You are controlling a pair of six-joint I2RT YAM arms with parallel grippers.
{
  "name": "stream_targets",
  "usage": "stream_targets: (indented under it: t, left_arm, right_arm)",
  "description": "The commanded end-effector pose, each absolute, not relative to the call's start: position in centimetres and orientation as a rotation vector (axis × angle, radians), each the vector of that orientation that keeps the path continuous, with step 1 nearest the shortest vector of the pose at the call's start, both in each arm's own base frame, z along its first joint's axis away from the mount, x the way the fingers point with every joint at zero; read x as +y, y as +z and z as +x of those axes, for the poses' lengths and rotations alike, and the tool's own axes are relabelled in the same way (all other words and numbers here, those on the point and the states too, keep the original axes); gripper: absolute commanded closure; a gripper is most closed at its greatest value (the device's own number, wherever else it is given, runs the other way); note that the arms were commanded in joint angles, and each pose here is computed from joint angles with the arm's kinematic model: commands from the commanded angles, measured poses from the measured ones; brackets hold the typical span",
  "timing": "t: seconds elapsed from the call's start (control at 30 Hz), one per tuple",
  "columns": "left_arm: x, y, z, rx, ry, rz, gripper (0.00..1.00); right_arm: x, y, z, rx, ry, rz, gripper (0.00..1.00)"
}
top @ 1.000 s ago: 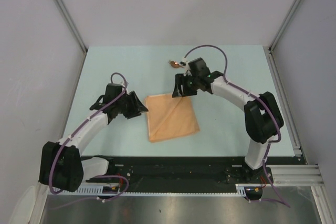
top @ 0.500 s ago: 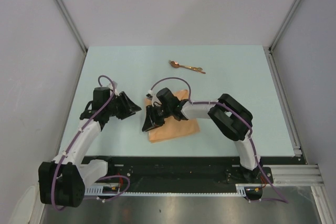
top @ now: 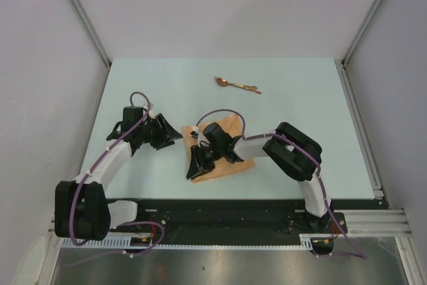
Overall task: Fold the napkin into a case and place the utensils inside
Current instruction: Smooth out the upper triangle-folded napkin at the center of the board, then pick up the upper triangle-folded napkin from the center of the board.
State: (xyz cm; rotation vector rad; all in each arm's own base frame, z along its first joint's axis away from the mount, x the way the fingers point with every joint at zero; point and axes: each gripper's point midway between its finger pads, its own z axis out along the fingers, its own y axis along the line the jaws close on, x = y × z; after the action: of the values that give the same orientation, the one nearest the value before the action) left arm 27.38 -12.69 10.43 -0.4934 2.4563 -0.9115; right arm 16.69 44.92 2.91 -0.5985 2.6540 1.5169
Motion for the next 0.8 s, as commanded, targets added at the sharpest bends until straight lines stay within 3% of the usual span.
stream_targets:
  t: [0.0,0.23,0.37,0.5,0.77]
  left_arm:
    - [-12.4,13.4,30.2,2.356,-0.924,-0.434,0.45]
    - [-12.2,13.3,32.2,2.362,-0.907,-0.463,0.39]
    - [-12.8,12.1,32.6,2.398,-0.954,-0.467,0.41]
    - [-13.5,9.8,33.5,2.493,-0.948,-0.434,0.42]
    - [-13.3,7.6,37.5,2.604,-0.731,-0.381,0.45]
  right_arm:
    - [46.2,7.0,17.3,2.527,1.493,-0.697,0.66]
    - [45.6,11.1,19.2,2.493,1.282,-0.729,0.49]
    - [43.0,10.5,20.1,2.536,1.114,-0.691,0.43]
    - [40.3,11.1,21.1,2.54,1.123,-0.565,0.36]
    - [38.2,9.9,20.4,2.566,1.121,-0.498,0.4]
